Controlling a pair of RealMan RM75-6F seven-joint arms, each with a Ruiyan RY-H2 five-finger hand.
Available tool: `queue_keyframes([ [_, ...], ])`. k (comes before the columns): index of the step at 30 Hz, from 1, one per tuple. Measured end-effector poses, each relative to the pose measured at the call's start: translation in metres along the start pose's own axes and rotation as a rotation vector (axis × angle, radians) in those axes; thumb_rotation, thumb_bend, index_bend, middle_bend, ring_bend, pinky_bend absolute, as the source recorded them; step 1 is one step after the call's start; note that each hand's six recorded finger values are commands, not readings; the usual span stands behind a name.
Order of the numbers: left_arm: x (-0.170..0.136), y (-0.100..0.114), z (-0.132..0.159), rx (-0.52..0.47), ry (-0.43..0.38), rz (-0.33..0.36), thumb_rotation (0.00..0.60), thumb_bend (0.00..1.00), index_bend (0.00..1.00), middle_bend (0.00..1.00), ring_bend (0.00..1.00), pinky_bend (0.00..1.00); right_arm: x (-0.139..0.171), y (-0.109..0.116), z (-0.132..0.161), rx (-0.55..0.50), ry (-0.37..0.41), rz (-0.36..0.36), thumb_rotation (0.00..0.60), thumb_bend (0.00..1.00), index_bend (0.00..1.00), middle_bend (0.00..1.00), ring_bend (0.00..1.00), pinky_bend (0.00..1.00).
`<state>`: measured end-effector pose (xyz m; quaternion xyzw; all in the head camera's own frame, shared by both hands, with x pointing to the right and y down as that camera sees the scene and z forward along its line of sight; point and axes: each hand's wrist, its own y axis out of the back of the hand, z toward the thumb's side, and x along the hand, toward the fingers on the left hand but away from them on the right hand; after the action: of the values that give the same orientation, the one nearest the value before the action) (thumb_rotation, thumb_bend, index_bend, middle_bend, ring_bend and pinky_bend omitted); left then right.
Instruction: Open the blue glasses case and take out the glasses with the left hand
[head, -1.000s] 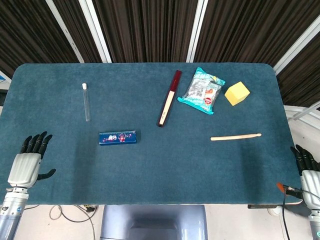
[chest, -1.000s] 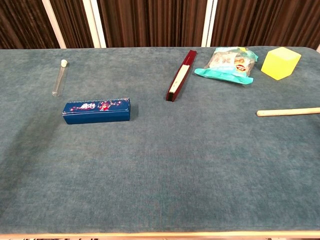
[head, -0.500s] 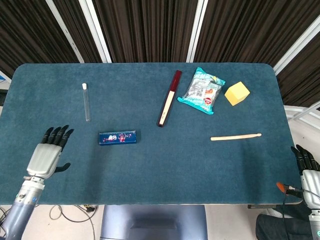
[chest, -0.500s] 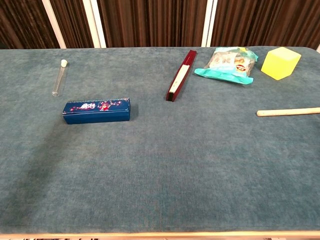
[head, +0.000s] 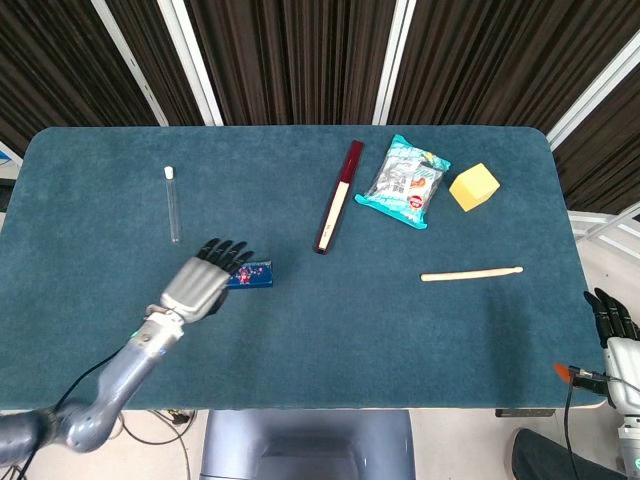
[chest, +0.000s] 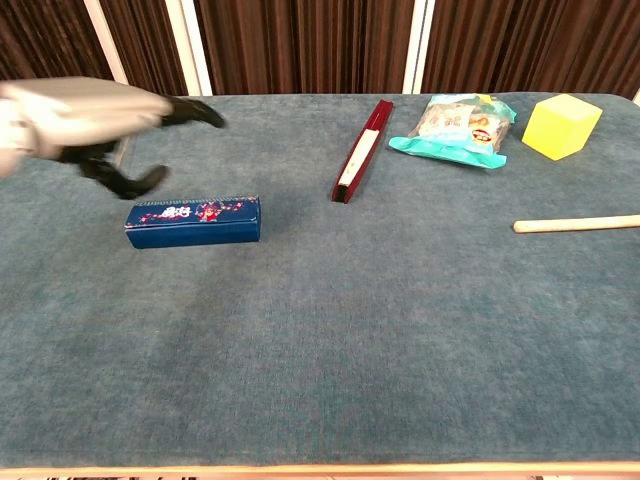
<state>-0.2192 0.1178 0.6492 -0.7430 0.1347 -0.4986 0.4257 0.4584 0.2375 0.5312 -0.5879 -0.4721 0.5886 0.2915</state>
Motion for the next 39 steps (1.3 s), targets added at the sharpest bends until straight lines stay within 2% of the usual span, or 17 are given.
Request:
queue_keyframes([
  [9,0.052,-0.016,0.040,0.138,-0.080,-0.111,0.600,0.70,0.00,0.03,0.00,0.10,0.000,0.000,-0.001,-0.010,-0.005,0.005,0.600,0.18,0.00,0.00,0.00,0.19],
  [19,0.075,-0.037,0.062,0.213,-0.080,-0.215,0.600,0.71,0.00,0.09,0.00,0.10,-0.001,0.002,-0.002,-0.016,-0.007,0.005,0.600,0.18,0.00,0.00,0.00,0.19],
  [29,0.061,-0.048,0.042,0.237,-0.024,-0.270,0.600,0.72,0.00,0.17,0.00,0.10,0.000,0.002,-0.002,-0.011,-0.004,0.002,0.600,0.18,0.00,0.00,0.00,0.19],
  [39,0.016,-0.059,-0.003,0.199,0.027,-0.310,0.600,0.72,0.00,0.18,0.00,0.10,0.001,0.001,0.000,0.000,-0.003,-0.006,0.600,0.17,0.00,0.00,0.00,0.19],
])
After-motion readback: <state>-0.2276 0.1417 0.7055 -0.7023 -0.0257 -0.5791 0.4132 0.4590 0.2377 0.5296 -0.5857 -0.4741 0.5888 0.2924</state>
